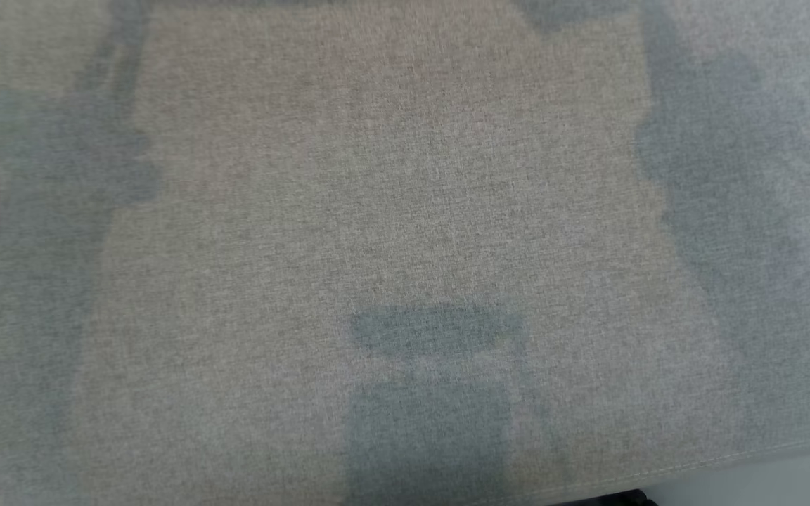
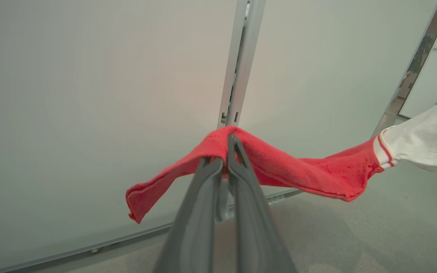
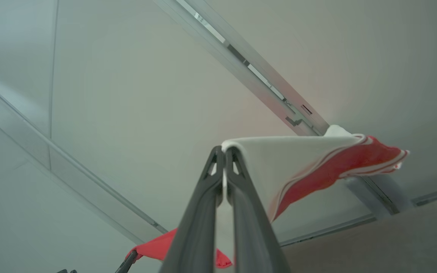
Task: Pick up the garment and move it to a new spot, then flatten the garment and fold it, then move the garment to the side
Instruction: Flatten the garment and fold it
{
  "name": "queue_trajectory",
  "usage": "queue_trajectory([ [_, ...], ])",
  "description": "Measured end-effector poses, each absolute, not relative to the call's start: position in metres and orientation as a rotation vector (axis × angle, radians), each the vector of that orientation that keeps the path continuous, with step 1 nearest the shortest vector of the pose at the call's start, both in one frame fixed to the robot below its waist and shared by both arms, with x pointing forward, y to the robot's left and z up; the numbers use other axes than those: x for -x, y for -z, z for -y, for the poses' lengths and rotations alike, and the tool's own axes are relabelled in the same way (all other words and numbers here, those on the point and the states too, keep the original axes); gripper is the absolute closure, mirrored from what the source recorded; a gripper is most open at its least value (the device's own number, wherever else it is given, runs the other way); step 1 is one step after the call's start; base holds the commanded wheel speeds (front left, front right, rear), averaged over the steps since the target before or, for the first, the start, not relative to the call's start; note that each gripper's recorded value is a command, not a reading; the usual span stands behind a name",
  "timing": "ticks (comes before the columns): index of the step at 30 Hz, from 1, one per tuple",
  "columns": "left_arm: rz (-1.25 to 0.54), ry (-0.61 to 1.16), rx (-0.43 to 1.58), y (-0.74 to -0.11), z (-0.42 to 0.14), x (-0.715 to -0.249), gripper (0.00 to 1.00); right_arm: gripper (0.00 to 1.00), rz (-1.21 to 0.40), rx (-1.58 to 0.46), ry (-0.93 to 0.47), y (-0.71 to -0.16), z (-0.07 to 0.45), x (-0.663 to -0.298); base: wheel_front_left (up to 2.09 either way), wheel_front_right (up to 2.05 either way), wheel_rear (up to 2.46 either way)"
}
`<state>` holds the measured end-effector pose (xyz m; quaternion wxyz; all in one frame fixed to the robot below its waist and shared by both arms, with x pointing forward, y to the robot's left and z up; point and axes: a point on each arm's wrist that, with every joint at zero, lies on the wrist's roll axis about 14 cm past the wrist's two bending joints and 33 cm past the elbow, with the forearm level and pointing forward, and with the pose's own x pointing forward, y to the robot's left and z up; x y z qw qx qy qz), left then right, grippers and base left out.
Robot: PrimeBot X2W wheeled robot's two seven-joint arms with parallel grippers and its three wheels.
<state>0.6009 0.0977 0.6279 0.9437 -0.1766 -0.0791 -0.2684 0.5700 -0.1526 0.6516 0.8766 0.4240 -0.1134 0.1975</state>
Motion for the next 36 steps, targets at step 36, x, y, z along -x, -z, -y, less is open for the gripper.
queue_trajectory([
  [36,-0.485,0.339,0.341,-0.364,-0.133,-0.458,1.0,1.0,-0.396,-0.612,-0.3,-0.45,0.154,-0.424,0.0,0.0,0.0],
])
